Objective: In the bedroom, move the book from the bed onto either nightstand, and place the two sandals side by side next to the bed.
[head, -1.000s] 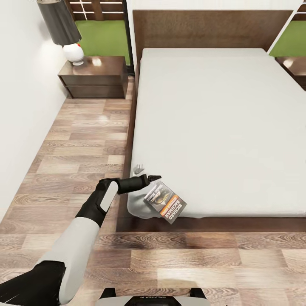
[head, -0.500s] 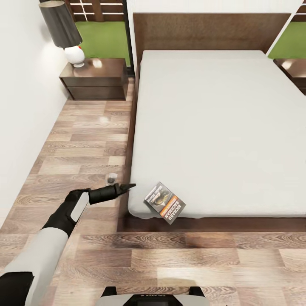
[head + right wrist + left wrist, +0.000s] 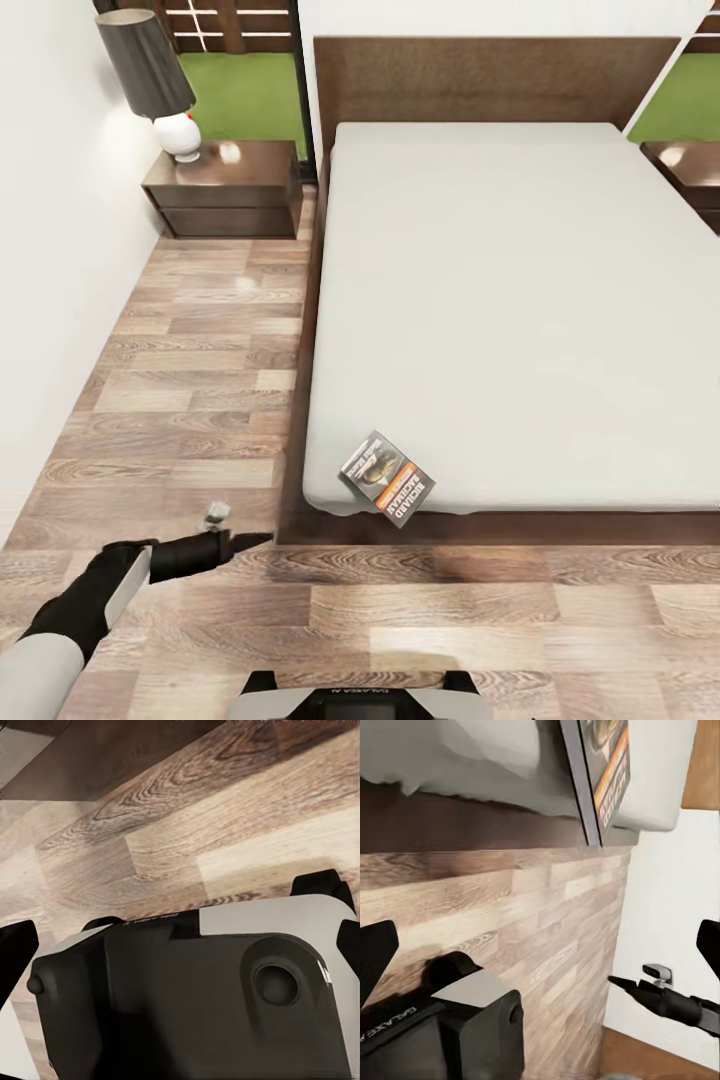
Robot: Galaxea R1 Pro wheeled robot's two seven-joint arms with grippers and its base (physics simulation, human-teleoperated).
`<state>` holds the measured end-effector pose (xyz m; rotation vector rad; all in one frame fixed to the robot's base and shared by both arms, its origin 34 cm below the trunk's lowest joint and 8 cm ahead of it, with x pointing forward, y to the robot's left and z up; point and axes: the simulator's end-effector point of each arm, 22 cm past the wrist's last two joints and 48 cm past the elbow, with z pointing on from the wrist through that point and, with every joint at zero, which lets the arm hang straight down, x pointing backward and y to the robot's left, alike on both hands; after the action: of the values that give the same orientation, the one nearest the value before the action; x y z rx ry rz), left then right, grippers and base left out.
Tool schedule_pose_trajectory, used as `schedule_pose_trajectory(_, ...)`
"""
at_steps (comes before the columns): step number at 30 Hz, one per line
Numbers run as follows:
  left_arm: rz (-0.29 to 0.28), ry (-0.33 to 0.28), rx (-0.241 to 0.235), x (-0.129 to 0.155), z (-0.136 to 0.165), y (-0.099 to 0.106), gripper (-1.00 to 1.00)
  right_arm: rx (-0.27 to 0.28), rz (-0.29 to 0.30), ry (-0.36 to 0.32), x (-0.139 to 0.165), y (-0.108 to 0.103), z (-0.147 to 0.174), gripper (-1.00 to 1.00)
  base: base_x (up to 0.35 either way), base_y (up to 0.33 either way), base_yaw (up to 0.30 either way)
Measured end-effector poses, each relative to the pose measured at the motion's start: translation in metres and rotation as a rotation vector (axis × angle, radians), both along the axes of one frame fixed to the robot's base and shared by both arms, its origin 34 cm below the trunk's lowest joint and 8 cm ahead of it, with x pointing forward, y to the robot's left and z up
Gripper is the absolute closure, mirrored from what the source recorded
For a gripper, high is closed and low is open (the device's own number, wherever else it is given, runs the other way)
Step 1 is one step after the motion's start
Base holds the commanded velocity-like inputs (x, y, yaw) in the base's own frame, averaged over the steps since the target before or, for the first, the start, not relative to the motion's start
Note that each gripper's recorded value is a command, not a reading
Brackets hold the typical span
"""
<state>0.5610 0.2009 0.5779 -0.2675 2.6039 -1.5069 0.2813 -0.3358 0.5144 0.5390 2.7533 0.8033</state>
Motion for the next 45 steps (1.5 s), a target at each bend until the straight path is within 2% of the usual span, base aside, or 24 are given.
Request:
schedule_pose_trajectory(2,-0.048,0.03,0.059,-0.041,-0.022,0.01,-1.0,-0.001,0.0,0.0,0.0,0.0,0.003,-1.0,0.0,0.0,0.0)
schedule_pose_trajectory(5,-0.105,0.034,0.118,-0.088,-0.043,0.019,-1.0,0.001,0.0,0.0,0.0,0.0,0.008,-1.0,0.0,0.0,0.0)
schedule_pose_trajectory(7,-0.13,0.029,0.141,-0.112,-0.051,0.018,-1.0,0.002,0.0,0.0,0.0,0.0,0.011,-1.0,0.0,0.0,0.0)
schedule_pose_trajectory(10,-0.145,0.012,0.18,-0.131,-0.059,0.015,-1.0,0.003,-0.001,0.0,-0.001,0.0,0.015,-1.0,0.0,0.0,0.0)
schedule_pose_trajectory(11,-0.148,0.01,0.203,-0.137,-0.063,0.016,-1.0,0.002,-0.001,0.0,-0.001,0.0,0.016,-1.0,0.0,0.0,0.0)
schedule_pose_trajectory(12,-0.149,0.032,0.251,-0.154,-0.074,0.021,-1.0,-0.001,-0.002,0.001,-0.001,-0.001,0.016,-1.0,0.0,0.0,0.0)
schedule_pose_trajectory(17,-0.133,0.031,0.284,-0.162,-0.08,0.028,-1.0,0.0,-0.002,0.001,-0.001,-0.001,0.016,-1.0,0.0,0.0,0.0)
schedule_pose_trajectory(22,-0.128,0.022,0.292,-0.163,-0.081,0.028,-1.0,0.007,-0.005,0.002,0.002,-0.003,0.018,-1.0,0.0,0.0,0.0)
schedule_pose_trajectory(24,-0.123,0.02,0.292,-0.162,-0.081,0.027,-1.0,0.005,-0.002,0.003,0.015,-0.016,0.021,-1.0,0.0,0.0,0.0)
schedule_pose_trajectory(26,-0.09,0.016,0.289,-0.156,-0.081,0.027,-1.0,-0.004,-0.003,0.013,0.036,-0.031,0.026,-1.0,0.0,0.0,0.0)
schedule_pose_trajectory(30,-0.036,0.011,0.284,-0.146,-0.08,0.028,-1.0,-0.001,-0.01,0.015,0.066,-0.046,0.037,-1.0,0.0,0.0,0.0)
schedule_pose_trajectory(31,-0.013,0.009,0.282,-0.141,-0.079,0.028,-1.0,0.008,-0.021,0.019,0.085,-0.053,0.047,-1.0,0.0,0.0,0.0)
schedule_pose_trajectory(35,0.01,0.006,0.28,-0.137,-0.079,0.028,-1.0,0.008,-0.042,0.027,0.125,-0.067,0.071,-1.0,0.0,0.0,0.0)
schedule_pose_trajectory(39,0.014,0.005,0.279,-0.136,-0.079,0.028,-1.0,-0.001,-0.04,0.017,0.143,-0.071,0.083,-1.0,0.0,0.0,0.0)
schedule_pose_trajectory(45,0.016,0.005,0.279,-0.136,-0.079,0.028,-1.0,0.01,-0.056,-0.002,0.153,-0.067,0.087,-1.0,0.0,0.0,0.0)
